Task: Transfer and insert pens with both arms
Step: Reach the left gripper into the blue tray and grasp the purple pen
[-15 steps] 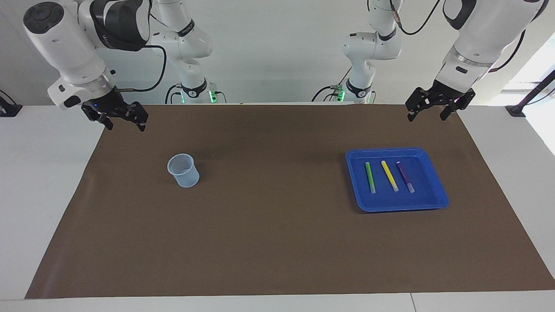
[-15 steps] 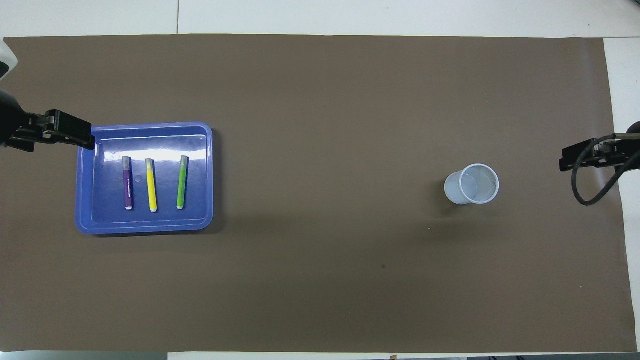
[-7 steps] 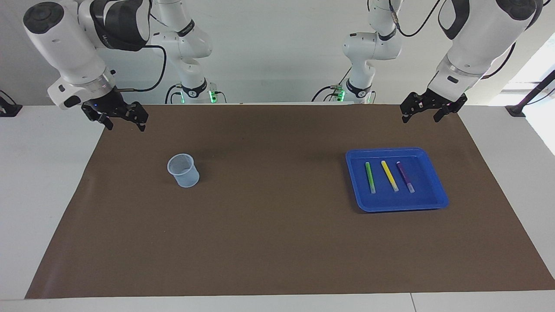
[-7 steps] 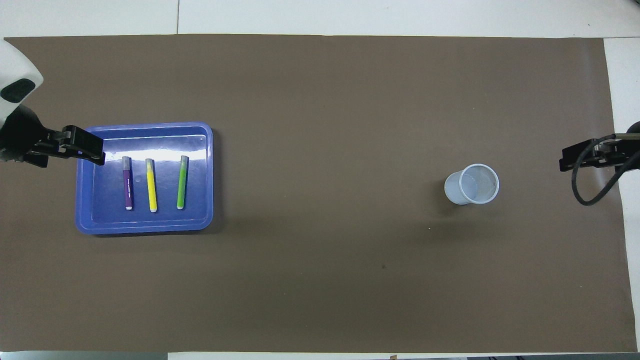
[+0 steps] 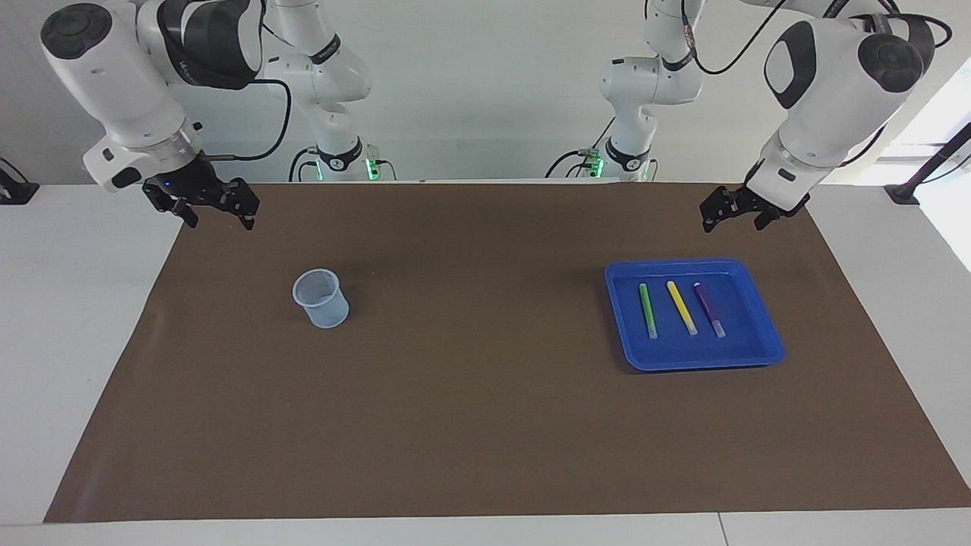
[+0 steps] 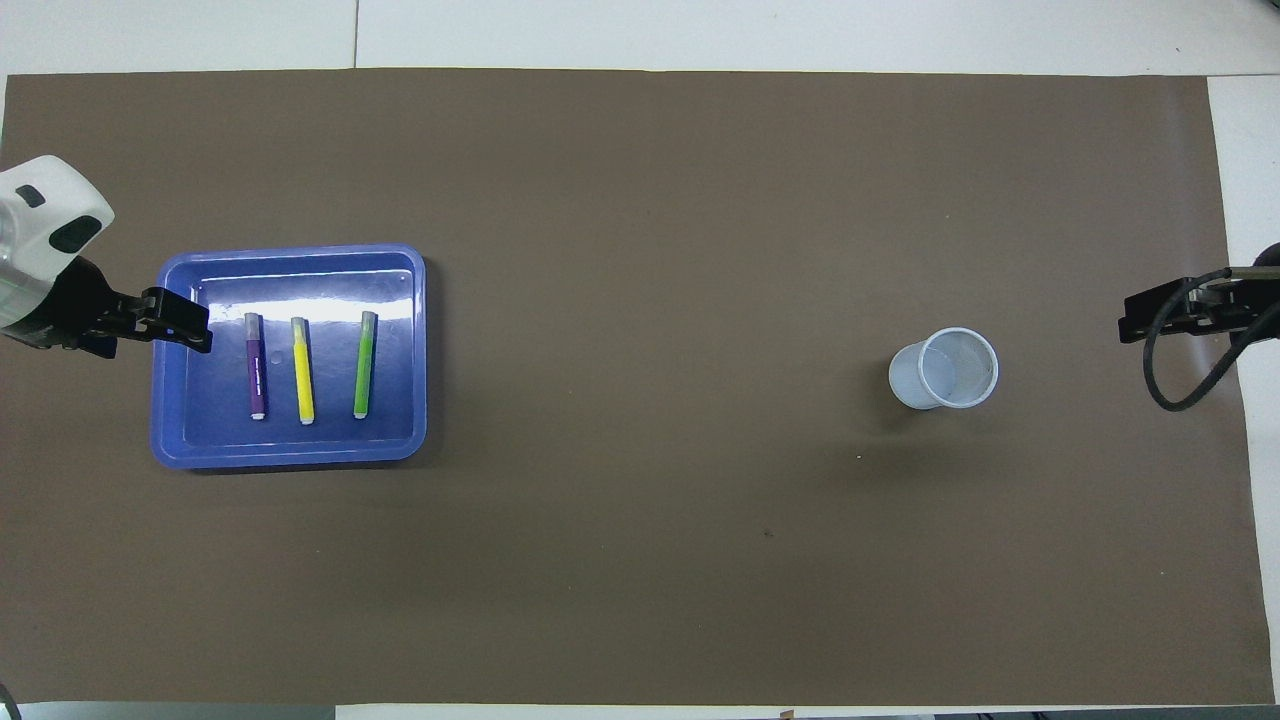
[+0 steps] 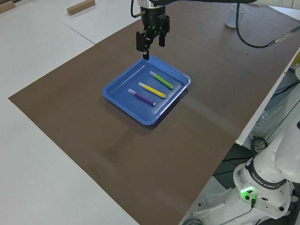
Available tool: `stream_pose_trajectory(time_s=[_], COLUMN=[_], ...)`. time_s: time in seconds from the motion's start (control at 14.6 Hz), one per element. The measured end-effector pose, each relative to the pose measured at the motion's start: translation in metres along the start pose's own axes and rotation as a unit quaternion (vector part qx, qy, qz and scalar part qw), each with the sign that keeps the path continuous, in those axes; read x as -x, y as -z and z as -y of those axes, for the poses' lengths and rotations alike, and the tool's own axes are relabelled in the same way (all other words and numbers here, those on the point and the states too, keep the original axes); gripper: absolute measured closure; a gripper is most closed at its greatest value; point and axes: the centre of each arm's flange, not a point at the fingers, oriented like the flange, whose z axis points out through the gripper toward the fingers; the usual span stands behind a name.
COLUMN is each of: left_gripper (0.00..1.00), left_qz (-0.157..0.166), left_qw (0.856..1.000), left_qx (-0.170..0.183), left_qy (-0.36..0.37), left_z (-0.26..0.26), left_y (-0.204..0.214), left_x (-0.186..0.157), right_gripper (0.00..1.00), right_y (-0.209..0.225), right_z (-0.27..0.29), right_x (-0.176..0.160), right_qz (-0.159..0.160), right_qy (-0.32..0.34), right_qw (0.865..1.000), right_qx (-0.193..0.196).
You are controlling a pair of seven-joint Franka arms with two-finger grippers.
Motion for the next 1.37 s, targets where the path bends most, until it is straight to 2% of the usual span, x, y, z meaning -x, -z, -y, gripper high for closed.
stream_pose_trajectory(time_s=[0.34, 0.82, 1.17, 1.23, 1.37], left_gripper=[0.00, 0.00, 0.08, 0.15, 0.18], left_qz=[-0.028, -0.031, -0.027, -0.026, -0.023], left_qw=[0.999, 0.999, 0.999, 0.999, 0.999], left_qx=[-0.001, -0.004, -0.006, -0.006, -0.006], left_qy=[-0.022, -0.025, -0.028, -0.028, -0.029], left_z=[0.023, 0.026, 0.024, 0.024, 0.024], left_y=[-0.075, -0.141, -0.173, -0.177, -0.184], left_x=[-0.011, -0.029, -0.038, -0.039, -0.040], right_gripper=[0.00, 0.00, 0.00, 0.00, 0.00], right_y=[0.000, 0.000, 0.000, 0.000, 0.000], right_z=[0.000, 0.000, 0.000, 0.000, 0.000], right_x=[0.000, 0.000, 0.000, 0.000, 0.000], right_qz=[0.000, 0.000, 0.000, 0.000, 0.000], right_qy=[0.000, 0.000, 0.000, 0.000, 0.000], right_qw=[1.000, 1.000, 1.000, 1.000, 1.000], right_qx=[0.000, 0.000, 0.000, 0.000, 0.000])
